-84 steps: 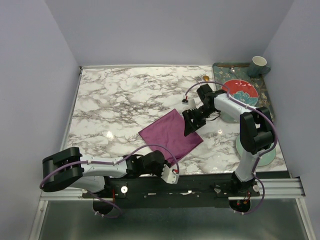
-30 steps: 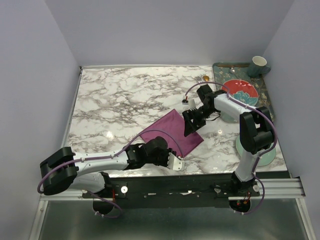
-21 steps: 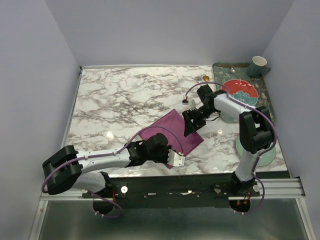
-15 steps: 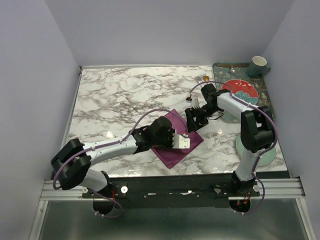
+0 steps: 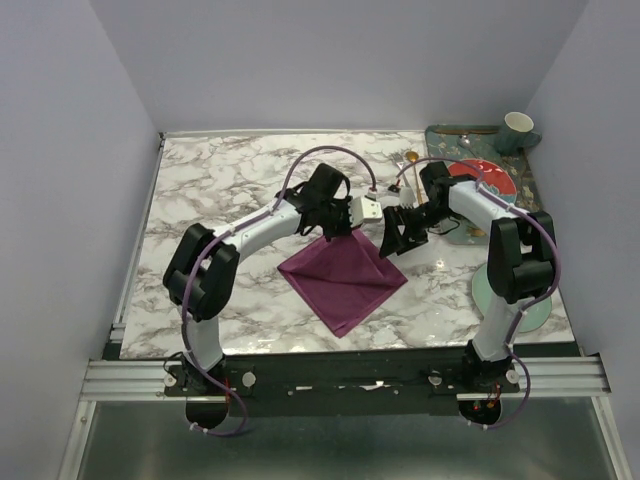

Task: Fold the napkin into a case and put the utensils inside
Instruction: Fold the top corner of the square-folded napkin at the center of the board.

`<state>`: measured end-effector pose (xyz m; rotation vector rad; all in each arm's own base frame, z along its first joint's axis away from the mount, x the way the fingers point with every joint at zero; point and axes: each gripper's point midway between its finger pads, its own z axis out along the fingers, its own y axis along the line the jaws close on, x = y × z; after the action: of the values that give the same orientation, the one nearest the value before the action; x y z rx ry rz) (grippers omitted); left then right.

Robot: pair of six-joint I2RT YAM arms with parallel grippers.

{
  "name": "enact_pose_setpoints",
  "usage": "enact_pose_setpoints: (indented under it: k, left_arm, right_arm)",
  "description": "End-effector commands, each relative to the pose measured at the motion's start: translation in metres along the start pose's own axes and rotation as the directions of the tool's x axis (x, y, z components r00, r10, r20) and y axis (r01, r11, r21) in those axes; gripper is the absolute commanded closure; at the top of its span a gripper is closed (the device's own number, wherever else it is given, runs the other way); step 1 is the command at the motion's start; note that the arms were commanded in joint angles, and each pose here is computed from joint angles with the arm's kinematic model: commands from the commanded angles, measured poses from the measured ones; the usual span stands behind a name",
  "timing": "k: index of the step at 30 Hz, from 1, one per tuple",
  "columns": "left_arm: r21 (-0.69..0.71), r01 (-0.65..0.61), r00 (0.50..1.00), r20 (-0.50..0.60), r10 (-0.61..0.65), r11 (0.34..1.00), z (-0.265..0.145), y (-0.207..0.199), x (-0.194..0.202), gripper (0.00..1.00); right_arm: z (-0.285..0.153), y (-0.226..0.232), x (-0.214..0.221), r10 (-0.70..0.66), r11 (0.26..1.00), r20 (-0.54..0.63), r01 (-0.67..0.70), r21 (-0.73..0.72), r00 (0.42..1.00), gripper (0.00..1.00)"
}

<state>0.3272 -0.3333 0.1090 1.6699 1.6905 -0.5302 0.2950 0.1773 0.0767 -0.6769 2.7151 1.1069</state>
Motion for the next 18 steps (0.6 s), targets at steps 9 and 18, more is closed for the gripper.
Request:
enact_pose_setpoints:
  k: [9, 18]
  left_arm:
    - [0.063, 0.092, 0.996, -0.01, -0.091, 0.994, 0.023, 0.035, 0.021, 0.93]
    - [0.034, 0.111, 0.994, 0.005, -0.111, 0.993, 0.033, 0.054, 0.021, 0.92]
  right_arm:
    - [0.005, -0.004, -0.004, 0.002, 0.999, -0.01, -0.002, -0.035, 1.0, 0.17]
    - [0.013, -0.016, 0.003, 0.028, 1.0, -0.043, -0.028, -0.006, 0.999, 0.29]
